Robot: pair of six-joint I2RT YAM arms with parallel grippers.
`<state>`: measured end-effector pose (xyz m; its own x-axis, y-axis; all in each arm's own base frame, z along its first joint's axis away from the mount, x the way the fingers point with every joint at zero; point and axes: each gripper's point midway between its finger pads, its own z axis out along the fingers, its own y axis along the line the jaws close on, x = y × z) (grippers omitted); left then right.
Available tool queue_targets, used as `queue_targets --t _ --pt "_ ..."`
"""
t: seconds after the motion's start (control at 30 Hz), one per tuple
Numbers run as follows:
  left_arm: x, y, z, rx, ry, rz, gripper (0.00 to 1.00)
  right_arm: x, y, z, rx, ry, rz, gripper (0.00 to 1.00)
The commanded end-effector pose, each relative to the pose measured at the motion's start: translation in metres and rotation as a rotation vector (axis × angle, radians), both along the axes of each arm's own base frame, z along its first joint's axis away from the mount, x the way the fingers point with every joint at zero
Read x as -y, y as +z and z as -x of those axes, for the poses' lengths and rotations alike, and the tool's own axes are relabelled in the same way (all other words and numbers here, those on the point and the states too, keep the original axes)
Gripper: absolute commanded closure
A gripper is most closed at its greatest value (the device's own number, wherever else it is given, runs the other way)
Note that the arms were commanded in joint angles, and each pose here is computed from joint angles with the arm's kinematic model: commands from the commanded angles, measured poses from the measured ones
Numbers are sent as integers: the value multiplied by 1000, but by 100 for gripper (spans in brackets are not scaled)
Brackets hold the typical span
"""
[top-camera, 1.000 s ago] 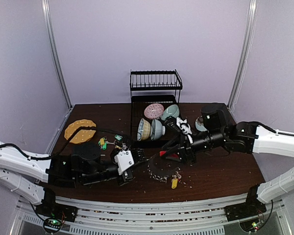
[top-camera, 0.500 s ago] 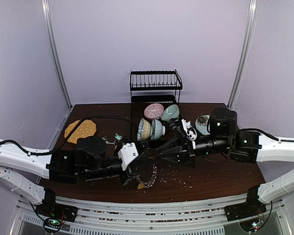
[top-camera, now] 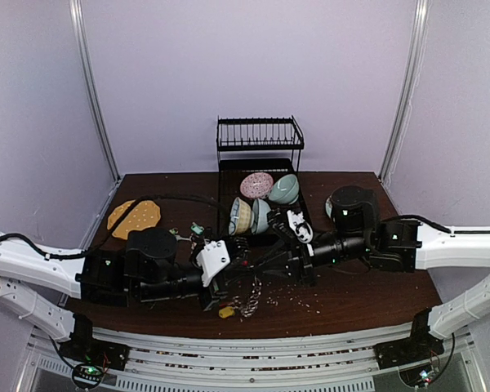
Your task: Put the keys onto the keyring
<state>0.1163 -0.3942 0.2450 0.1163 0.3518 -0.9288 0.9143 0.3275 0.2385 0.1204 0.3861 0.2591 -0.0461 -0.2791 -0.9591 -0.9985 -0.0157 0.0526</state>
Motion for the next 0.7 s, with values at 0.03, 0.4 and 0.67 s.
queue_targets --t 0.03,0.4,0.67 --pt "4 30 3 23 -28 84 100 -2 14 -1 29 4 -25 91" --pt "3 33 6 32 -46 95 100 -5 8 -6 35 -12 7 86" --pt "0 33 6 33 -41 102 100 -2 7 -1 27 5 9 86"
